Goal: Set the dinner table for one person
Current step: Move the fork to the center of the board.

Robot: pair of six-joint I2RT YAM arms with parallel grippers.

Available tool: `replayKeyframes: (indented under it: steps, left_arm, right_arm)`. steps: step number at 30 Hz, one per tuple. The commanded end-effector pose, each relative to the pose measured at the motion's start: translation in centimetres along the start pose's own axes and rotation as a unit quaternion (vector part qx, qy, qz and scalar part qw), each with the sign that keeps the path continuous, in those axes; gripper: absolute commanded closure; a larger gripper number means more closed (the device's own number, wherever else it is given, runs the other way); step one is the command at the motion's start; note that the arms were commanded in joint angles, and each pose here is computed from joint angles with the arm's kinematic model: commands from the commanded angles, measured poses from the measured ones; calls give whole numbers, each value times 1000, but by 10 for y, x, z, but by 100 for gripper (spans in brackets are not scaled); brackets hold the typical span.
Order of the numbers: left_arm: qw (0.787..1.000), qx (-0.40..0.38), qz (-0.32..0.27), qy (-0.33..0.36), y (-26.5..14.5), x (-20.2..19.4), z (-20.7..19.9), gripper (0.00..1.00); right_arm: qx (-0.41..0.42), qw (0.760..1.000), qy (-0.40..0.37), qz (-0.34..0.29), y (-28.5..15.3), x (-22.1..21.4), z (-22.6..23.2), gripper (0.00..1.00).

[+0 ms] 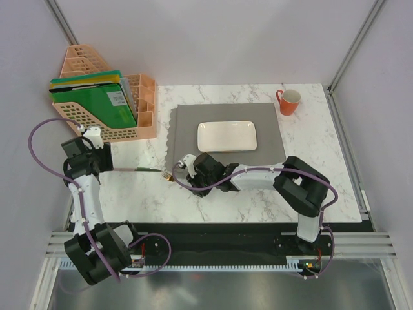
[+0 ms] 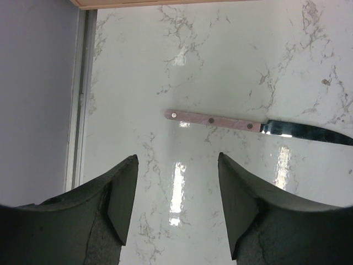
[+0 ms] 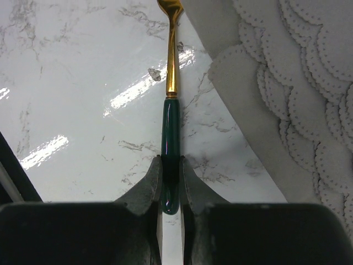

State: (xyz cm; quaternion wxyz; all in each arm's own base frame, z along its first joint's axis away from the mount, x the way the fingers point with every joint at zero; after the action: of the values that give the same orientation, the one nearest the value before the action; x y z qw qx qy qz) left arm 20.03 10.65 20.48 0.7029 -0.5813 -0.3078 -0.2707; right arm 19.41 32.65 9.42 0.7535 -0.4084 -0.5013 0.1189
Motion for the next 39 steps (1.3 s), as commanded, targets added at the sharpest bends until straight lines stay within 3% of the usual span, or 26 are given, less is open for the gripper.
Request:
replayKeyframes:
  steps: [1, 10, 12, 14, 15, 16, 18, 24, 26, 30, 35, 39]
  left_arm:
    - [999, 7, -33, 16, -6, 10, 3, 34]
    - [999, 9, -32, 21, -5, 11, 5, 33]
    - [999, 6, -31, 19, -4, 11, 4, 34]
    - [999, 4, -30, 16, -3, 9, 3, 34]
    - [999, 2, -29, 15, -2, 8, 3, 34]
    - [999, 0, -28, 15, -2, 7, 3, 33]
    - [999, 2, -26, 18, -2, 6, 2, 34]
    - [999, 7, -25, 22, -2, 3, 3, 34]
    - [999, 6, -27, 19, -2, 3, 2, 34]
    - [1000, 5, -25, 16, -2, 1, 1, 33]
    - [999, 13, -22, 27, -2, -2, 2, 33]
    - [999, 22, -25, 30, -3, -5, 2, 34]
  right_arm:
    - [-22, 1000, 10, 0, 4, -8, -1, 100]
    - [86, 993, -67, 39, -9, -4, 20, 100]
    - [114, 987, -99, 59, -15, -8, 25, 96]
    - [119, 985, -110, 54, -22, -7, 26, 64]
    - [109, 987, -115, 37, -24, -4, 26, 42]
    - [98, 988, -116, 36, -26, -11, 23, 13]
    - [68, 990, -124, -3, -39, -5, 22, 2]
    - [13, 986, -159, -55, -58, 31, 18, 2]
    - [8, 986, -162, -36, -47, 35, 16, 13]
    - [0, 984, -176, -2, -28, 61, 13, 22]
    - [1, 986, -168, 15, 6, 77, 11, 54]
    - [8, 985, -169, 20, 20, 94, 14, 53]
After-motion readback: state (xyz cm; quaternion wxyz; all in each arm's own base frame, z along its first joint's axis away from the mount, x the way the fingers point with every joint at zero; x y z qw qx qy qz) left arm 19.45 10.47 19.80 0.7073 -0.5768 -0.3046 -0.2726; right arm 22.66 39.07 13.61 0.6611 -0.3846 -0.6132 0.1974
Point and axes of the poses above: each gripper's point midway between its finger pads, its own y axis out along the fingers, its own z axis along the line the jaws close on, x = y × z, the point moved 10 cm from there along -y, back along the fingers
